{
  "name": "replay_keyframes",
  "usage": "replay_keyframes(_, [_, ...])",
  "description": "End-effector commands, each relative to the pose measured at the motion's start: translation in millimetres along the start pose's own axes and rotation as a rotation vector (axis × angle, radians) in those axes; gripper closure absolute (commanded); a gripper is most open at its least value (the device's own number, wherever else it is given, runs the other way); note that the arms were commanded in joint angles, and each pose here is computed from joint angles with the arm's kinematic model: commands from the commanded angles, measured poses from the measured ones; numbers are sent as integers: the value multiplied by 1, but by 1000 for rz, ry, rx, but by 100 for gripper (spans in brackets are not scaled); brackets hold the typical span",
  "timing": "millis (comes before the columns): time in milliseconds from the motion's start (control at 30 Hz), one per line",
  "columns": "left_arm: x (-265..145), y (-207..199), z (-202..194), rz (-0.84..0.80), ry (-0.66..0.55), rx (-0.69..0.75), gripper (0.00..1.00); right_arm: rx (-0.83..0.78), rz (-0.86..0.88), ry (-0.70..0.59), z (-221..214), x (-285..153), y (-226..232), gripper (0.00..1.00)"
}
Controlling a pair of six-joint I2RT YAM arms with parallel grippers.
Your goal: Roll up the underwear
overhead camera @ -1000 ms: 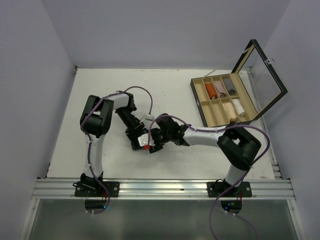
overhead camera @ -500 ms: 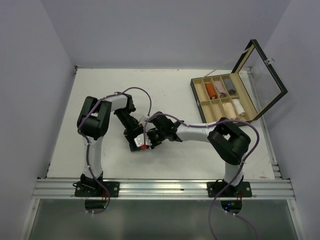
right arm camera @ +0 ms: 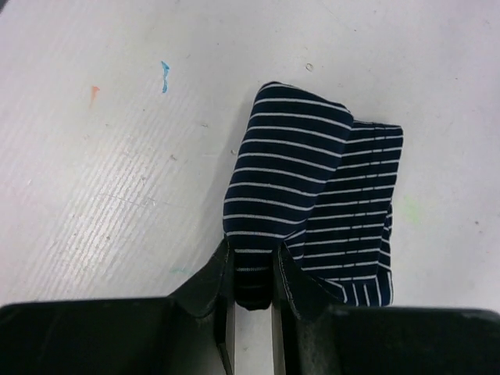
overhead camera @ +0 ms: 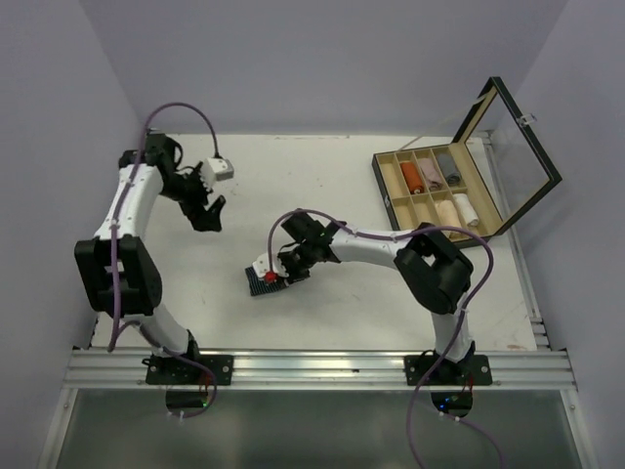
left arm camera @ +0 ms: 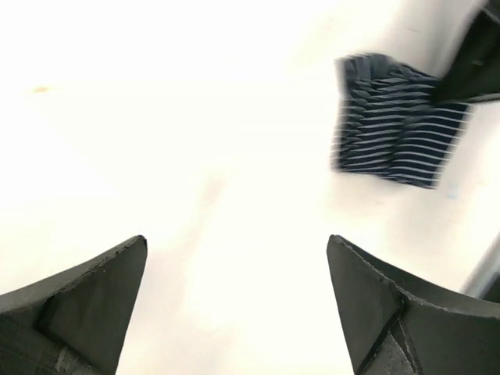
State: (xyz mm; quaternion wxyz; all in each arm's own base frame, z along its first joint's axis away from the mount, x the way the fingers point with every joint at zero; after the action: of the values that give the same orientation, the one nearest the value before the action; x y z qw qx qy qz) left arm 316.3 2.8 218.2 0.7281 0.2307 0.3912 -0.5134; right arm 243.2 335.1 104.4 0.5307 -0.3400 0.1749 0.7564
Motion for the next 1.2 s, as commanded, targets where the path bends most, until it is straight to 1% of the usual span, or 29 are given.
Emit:
replay_keyframes(0, [-80,8,22,299,-161,92,0,191,143,76,-22,10,13,100])
replay_keyframes(33, [-110,6,34,441,-219,153,0,210,153,80,-23,11,11,100])
replay_keyframes(67, [-129,4,32,530,-253,110,0,238,169,94,-26,10,11,100])
replay_keyframes(100, [-145,1,36,622,-269,113,0,251,164,90,-21,10,5,100])
replay_keyframes(133, [-164,-3,45,806,-325,164,0,286,183,95,-27,14,4,100])
replay_keyframes(167, [-168,-10,48,875,-392,61,0,324,202,100,-28,14,3,100])
replay_keyframes(200, [-173,-15,46,959,-408,27,0,349,200,85,-23,13,-4,100])
replay_keyframes(233, [-175,-29,45,1013,-446,31,0,395,225,96,-32,19,-5,100])
replay_keyframes(267, [-173,-35,45,1008,-454,49,0,437,253,95,-33,19,-4,100])
replay_keyframes(300, [-169,-44,47,955,-490,76,0,463,255,86,-31,19,-10,100])
replay_keyframes(333, [-159,-50,43,865,-472,46,0,500,286,99,-39,26,-10,100])
replay_keyframes(400, [-145,-59,43,732,-445,96,0,578,328,91,-40,29,-12,100])
replay_keyframes(433, [-130,-68,33,651,-412,80,0,611,340,89,-43,30,-13,100])
replay_keyframes(467, [-122,-72,28,633,-383,141,1,662,371,107,-52,37,-10,100])
replay_keyframes(533, [-98,-91,9,593,-320,153,4,737,381,81,-55,39,-18,100])
replay_keyframes(567, [-85,-99,10,556,-293,217,6,773,391,82,-59,44,-23,100])
replay_keyframes(600, [-69,-109,0,536,-239,216,14,847,407,60,-64,45,-25,100])
replay_keyframes(667, [-41,-127,2,435,-183,282,22,908,424,31,-65,44,-34,100])
replay_keyframes(700, [-23,-135,-7,386,-155,283,27,973,453,24,-76,50,-34,100])
replay_keyframes(767, [-2,-145,-7,344,-115,342,32,1004,455,19,-82,52,-36,100])
replay_keyframes(800, [11,-149,-14,321,-91,348,35,1022,451,26,-85,53,-35,100])
replay_keyframes(833, [19,-148,-12,330,-98,377,37,1023,447,27,-88,55,-35,100])
replay_keyframes(867, [28,-152,-10,313,-95,413,37,1028,453,30,-89,56,-33,100])
replay_keyframes(900, [40,-154,-18,289,-80,413,37,1038,463,36,-94,59,-31,100])
replay_keyframes(967, [54,-153,-17,294,-87,458,37,1053,476,34,-97,61,-29,100])
replay_keyframes(1000, [65,-153,-26,281,-52,462,37,1064,481,38,-98,62,-28,100])
replay_keyframes(1033, [70,-150,-23,305,-63,490,37,1073,487,43,-101,64,-26,100])
replay_keyframes(1100, [82,-152,-24,303,-41,521,36,1081,489,48,-102,65,-26,100])
replay_keyframes(1167, [87,-150,-19,325,-56,565,36,1092,495,52,-104,66,-24,100])
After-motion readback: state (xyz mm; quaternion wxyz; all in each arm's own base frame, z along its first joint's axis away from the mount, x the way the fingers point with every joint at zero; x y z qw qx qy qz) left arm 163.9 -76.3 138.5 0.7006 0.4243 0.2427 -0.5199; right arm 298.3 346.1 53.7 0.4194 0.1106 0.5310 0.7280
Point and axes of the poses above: each gripper's point midway between its finger pads, its own x axis out along the fingers, its own y axis along the line the jaws close on, z = x × y, the point moved 10 cm from there along -x, back along the fingers, and after that the axes turned 8 degrees about x, right-handed, at the moved point
